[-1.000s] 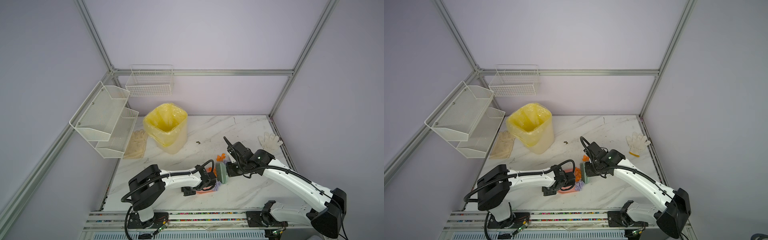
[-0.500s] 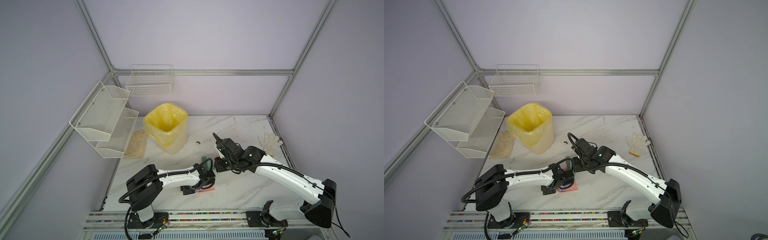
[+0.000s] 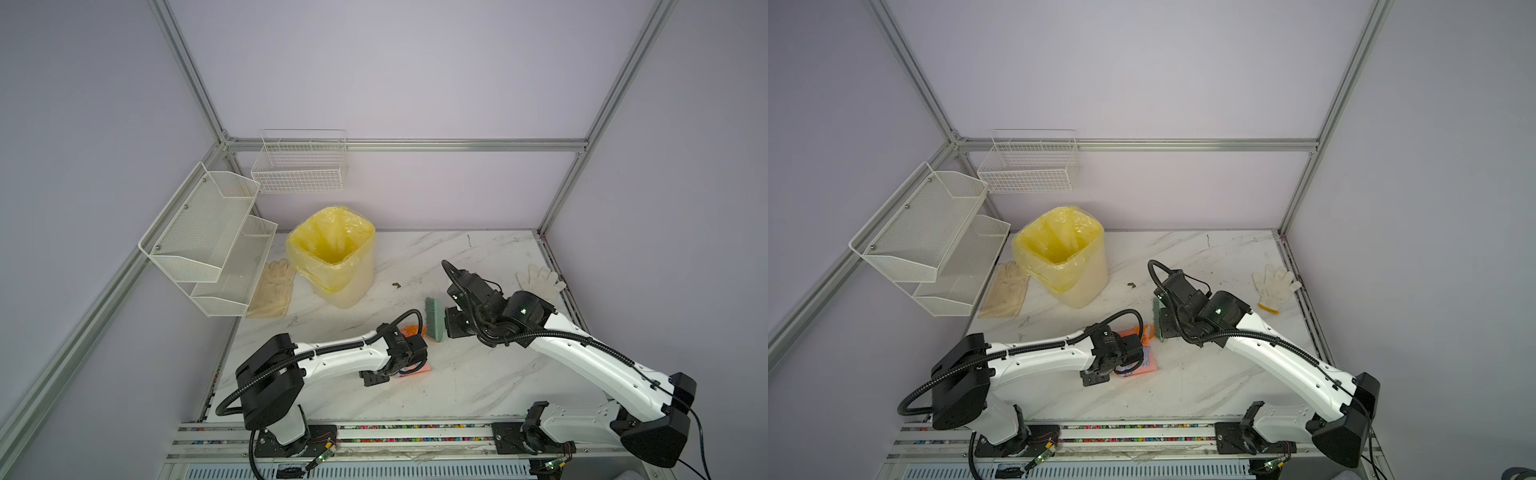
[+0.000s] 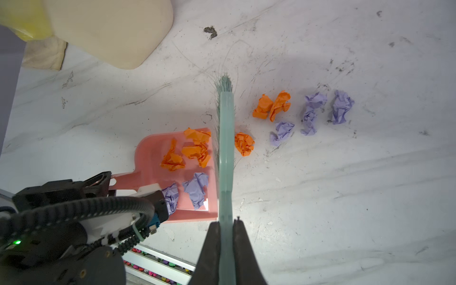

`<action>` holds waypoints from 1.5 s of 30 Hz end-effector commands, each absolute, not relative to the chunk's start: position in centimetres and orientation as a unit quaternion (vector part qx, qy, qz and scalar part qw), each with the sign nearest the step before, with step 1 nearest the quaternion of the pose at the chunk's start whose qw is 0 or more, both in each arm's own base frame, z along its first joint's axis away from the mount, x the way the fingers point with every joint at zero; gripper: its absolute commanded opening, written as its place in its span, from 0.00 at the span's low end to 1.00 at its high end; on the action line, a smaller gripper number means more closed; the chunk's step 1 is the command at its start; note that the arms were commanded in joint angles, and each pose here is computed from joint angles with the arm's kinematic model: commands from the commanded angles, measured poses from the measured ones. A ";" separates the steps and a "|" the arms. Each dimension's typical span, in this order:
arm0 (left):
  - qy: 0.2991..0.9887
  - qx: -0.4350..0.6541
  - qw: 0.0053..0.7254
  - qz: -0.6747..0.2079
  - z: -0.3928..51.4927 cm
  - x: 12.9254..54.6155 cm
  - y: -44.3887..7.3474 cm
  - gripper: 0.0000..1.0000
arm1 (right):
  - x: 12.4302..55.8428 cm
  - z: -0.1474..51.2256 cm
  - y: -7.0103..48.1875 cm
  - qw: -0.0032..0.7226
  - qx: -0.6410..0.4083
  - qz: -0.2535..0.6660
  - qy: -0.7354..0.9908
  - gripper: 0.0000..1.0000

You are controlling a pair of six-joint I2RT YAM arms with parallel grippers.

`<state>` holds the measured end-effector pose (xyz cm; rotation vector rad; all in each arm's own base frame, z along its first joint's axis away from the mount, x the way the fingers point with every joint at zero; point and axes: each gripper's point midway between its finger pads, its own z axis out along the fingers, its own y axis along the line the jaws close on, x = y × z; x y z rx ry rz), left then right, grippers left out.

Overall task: Sweep away the paper scraps from the table
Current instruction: 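Lift the filled pink dustpan with the left gripper toward the bin while the right withdraws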

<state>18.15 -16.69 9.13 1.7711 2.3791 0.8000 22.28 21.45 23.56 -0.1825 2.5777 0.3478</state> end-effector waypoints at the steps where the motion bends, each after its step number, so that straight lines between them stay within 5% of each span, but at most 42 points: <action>1: 0.790 0.549 0.083 0.261 11.5 19.4 -17.3 0.11 | 23.0 26.8 19.2 0.309 -0.038 0.119 0.943 0.00; 45: 0.844 0.394 0.276 0.236 31.2 36.5 -19.1 0.08 | 25.5 18.7 15.8 0.270 -0.044 0.086 0.958 0.00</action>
